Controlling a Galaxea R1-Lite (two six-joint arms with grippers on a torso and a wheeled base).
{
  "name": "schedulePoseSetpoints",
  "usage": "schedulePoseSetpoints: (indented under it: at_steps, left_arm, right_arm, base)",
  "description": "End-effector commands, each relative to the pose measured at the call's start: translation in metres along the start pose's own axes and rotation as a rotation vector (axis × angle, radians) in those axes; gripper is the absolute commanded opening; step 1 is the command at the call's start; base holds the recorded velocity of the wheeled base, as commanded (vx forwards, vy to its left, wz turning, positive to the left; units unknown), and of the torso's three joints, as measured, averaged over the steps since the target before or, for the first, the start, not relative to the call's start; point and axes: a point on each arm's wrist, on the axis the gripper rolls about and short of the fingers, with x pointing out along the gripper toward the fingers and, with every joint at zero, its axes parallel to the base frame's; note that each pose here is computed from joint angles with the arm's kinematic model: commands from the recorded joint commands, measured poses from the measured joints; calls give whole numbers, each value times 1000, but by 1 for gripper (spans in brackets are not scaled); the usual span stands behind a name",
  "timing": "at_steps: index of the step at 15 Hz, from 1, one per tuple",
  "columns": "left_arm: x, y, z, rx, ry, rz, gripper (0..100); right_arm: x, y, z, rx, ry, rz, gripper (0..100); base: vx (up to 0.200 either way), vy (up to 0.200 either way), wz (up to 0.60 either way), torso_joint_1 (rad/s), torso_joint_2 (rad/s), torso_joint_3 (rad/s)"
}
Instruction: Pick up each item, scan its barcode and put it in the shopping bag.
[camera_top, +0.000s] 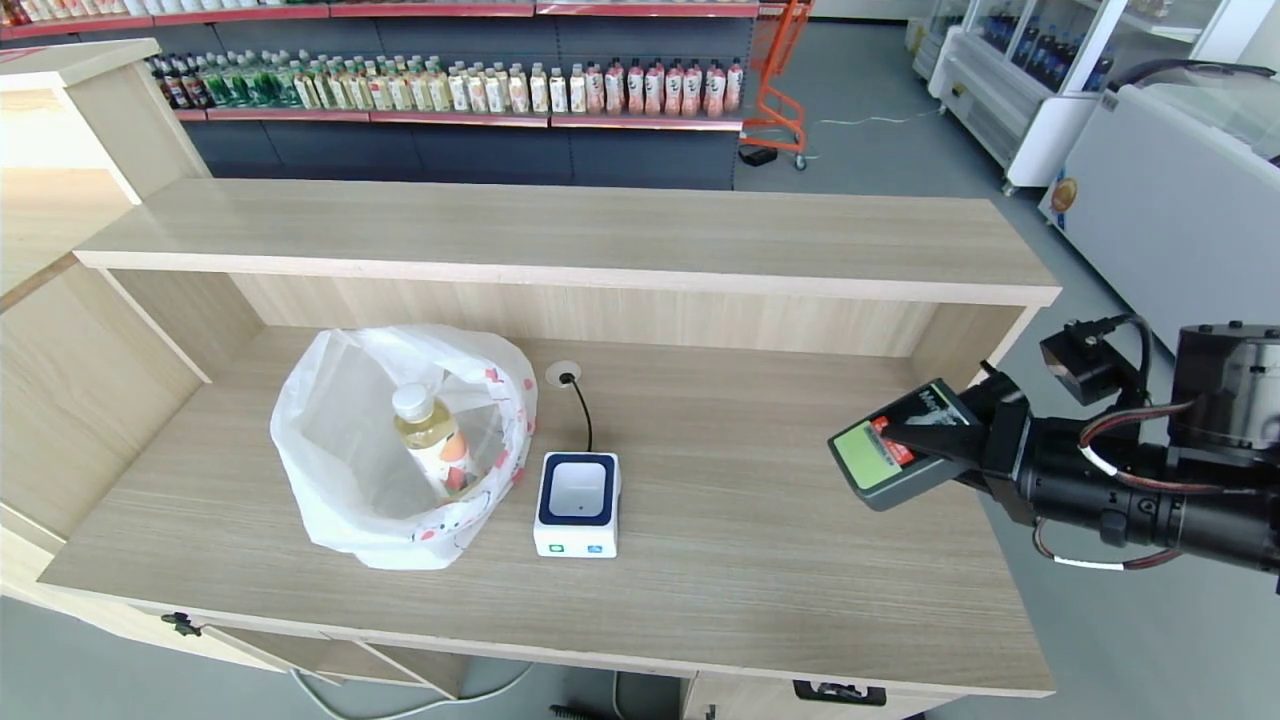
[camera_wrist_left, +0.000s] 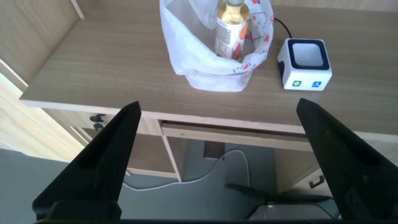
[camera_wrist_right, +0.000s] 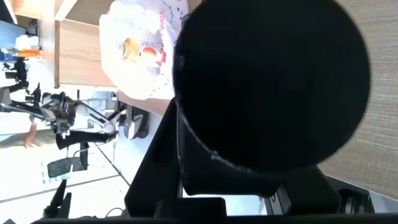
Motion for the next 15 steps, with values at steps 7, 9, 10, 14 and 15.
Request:
schedulePoseSetpoints:
  at_steps: [7,9,10,14,15]
  left_arm:
    - [0,0,0,-14,0,1,100]
    - [0,0,0,-12,0,1,100]
    - [0,0,0,-11,0,1,100]
    - [0,0,0,-11,0,1,100]
    - [0,0,0,-11,0,1,100]
  right_arm:
    - [1,-8,-9,-31,32,-30,0]
    - [2,-10,-12,-57,43,-40,0]
    - [4,-17,-14,-91,56,-61,0]
    - [13,-27,-13,-131,74,-83,0]
    - [20,-29,-12,-153,85,-83,0]
  base:
    - [0,200,0,3,3,2]
    - [0,200,0,2,0,7]
    - [0,200,0,7,2,-2]
    - [0,200,0,4,2,0]
    - [0,200,0,2,2,2]
